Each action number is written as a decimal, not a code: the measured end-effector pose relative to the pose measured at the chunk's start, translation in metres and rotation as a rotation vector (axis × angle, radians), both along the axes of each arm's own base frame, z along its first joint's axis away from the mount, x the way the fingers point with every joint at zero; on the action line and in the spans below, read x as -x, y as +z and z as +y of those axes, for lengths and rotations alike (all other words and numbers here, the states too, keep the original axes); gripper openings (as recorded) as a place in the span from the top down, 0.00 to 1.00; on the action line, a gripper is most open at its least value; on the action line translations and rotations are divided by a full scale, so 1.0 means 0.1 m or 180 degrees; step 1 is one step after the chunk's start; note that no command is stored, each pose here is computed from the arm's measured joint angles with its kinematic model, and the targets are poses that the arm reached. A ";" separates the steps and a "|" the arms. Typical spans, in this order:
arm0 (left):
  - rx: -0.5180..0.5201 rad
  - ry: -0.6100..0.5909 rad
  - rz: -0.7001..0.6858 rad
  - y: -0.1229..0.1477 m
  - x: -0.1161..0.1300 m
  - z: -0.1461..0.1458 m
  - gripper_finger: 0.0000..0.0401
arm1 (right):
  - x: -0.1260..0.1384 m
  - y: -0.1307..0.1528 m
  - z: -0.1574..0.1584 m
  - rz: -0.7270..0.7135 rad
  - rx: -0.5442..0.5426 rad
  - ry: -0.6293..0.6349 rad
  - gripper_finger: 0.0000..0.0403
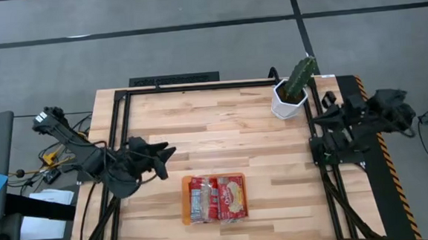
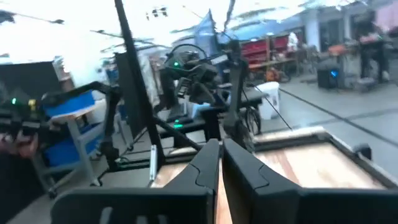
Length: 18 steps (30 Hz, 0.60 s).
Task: Sort popcorn bags into baskets
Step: Return to Home Position
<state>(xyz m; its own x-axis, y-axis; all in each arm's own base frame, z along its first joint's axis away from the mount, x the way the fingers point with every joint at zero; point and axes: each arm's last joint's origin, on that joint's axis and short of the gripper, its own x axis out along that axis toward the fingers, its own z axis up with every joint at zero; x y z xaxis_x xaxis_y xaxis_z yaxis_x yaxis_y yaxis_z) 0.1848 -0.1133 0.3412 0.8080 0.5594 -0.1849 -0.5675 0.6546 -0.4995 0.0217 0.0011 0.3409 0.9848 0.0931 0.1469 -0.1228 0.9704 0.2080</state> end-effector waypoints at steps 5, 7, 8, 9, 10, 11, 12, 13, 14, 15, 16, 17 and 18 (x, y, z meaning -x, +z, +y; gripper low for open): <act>0.0507 -0.0220 -0.0429 -0.67 0.16 0.13 0.53 | 0.01 -0.32 -0.02 -0.0090 -0.0301 -0.0133 0.89; 0.0698 -0.0351 -0.0592 -0.93 0.24 0.19 0.53 | -0.06 -0.46 -0.01 0.0212 -0.0309 -0.0211 0.89; 0.0819 -0.0439 -0.0697 -1.05 0.27 0.21 0.53 | -0.12 -0.50 0.00 0.0230 -0.0325 -0.0230 0.89; 0.0927 -0.0580 -0.0771 -1.17 0.29 0.24 0.53 | -0.20 -0.52 0.02 0.0177 -0.0365 -0.0229 0.89; 0.1000 -0.0748 -0.0811 -1.29 0.33 0.26 0.53 | -0.28 -0.59 0.03 0.0188 -0.0371 -0.0227 0.89; 0.1074 -0.0945 -0.0869 -1.39 0.35 0.29 0.53 | -0.34 -0.70 0.05 0.0242 -0.0357 -0.0217 0.89; 0.1129 -0.1120 -0.0954 -1.46 0.38 0.31 0.53 | -0.40 -0.79 0.06 0.0234 -0.0355 -0.0173 0.89; 0.1146 -0.1260 -0.1049 -1.53 0.41 0.34 0.53 | -0.45 -0.83 0.07 0.0100 -0.0385 -0.0119 0.89; 0.1133 -0.1338 -0.1133 -1.59 0.45 0.38 0.53 | -0.48 -0.87 0.08 -0.0039 -0.0426 -0.0099 0.89; 0.1107 -0.1378 -0.1223 -1.65 0.49 0.42 0.53 | -0.50 -0.94 0.08 -0.0111 -0.0497 -0.0076 0.89; 0.1080 -0.1408 -0.1354 -1.69 0.53 0.47 0.53 | -0.53 -1.03 0.09 -0.0146 -0.0601 -0.0055 0.89; 0.1027 -0.1395 -0.1472 -1.68 0.54 0.51 0.53 | -0.57 -1.10 0.08 -0.0165 -0.0716 -0.0080 0.89; 0.0936 -0.1467 -0.1583 -1.62 0.53 0.54 0.53 | -0.60 -1.15 0.07 -0.0193 -0.0802 -0.0112 0.89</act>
<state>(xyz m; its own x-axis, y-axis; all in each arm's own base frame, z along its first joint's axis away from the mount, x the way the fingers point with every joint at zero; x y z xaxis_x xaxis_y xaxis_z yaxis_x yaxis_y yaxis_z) 0.1317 -0.0598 0.1792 0.9764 0.1268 0.1746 0.0719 0.5714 -0.8175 0.0813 0.0082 0.2259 0.9754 0.0121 0.2202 -0.1097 0.8928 0.4369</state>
